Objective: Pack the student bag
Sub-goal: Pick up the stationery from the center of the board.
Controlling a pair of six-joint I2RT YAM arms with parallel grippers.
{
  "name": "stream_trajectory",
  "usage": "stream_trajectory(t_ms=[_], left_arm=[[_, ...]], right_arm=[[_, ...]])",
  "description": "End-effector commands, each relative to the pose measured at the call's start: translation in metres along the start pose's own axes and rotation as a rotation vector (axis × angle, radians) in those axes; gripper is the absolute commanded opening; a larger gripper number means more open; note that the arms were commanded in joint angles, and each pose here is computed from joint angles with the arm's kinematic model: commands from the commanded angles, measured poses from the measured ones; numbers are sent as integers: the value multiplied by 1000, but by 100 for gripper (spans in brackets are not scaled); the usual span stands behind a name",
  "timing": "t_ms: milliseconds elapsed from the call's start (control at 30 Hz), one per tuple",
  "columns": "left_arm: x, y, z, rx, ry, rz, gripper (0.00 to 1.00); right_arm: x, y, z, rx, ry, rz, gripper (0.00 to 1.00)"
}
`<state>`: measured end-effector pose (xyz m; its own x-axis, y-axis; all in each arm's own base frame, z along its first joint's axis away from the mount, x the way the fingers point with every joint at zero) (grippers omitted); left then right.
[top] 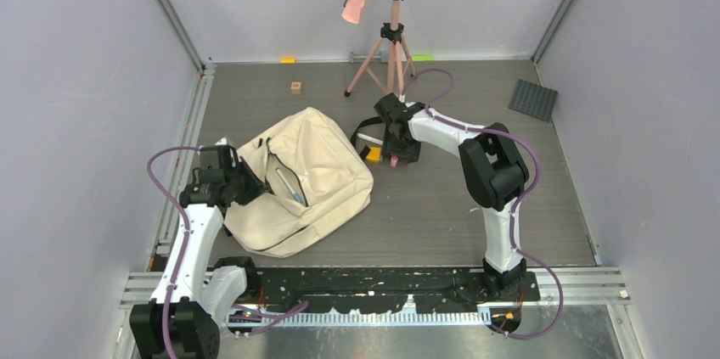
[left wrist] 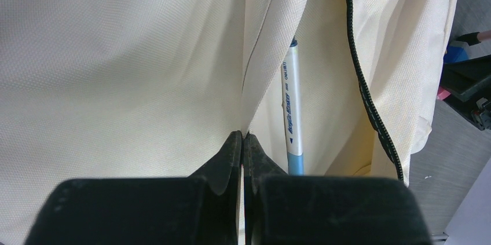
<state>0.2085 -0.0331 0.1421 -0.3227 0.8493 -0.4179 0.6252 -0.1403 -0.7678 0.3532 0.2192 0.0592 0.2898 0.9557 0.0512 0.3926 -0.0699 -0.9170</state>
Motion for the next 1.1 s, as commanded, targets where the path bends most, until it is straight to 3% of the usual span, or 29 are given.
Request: stream_trajectory(t_ms=[0,200,333,700,967,1067], left_arm=[[-1,-4,-11,-44,17,-14,0],[-1,-2,-12,-40,17,-16,0],[-1,-1,-12,-41,14,-14,0],[-9,-3,-15,-55,-6,30,0],[-14,-6,-18,-52,15,58,0],[-16,-8,-18,-55,21,67,0]], right_arm=[[6,-11,-9,-40,36,-40,51],[8,-23,-16,-67,32,-67,15],[5,-38,-27,-118,19,-73,2],[23,-128,-52,-309,-93,-292,1],[90,-202,-14,-407,-365,-485,1],[118,-218,5,-389,-463,-571,0]])
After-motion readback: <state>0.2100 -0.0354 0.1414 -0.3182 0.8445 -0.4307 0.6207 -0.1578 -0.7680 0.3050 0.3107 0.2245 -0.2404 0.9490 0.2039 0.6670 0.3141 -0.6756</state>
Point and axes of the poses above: each gripper's point midway between its finger pads, its own y axis out along the fingers, its own x axis along the line the jaws close on, z = x × y, the point moved 4 cm from there along -y, back along the fingers, and after that the axes turned 5 degrees about y, right-handed, at the moved point
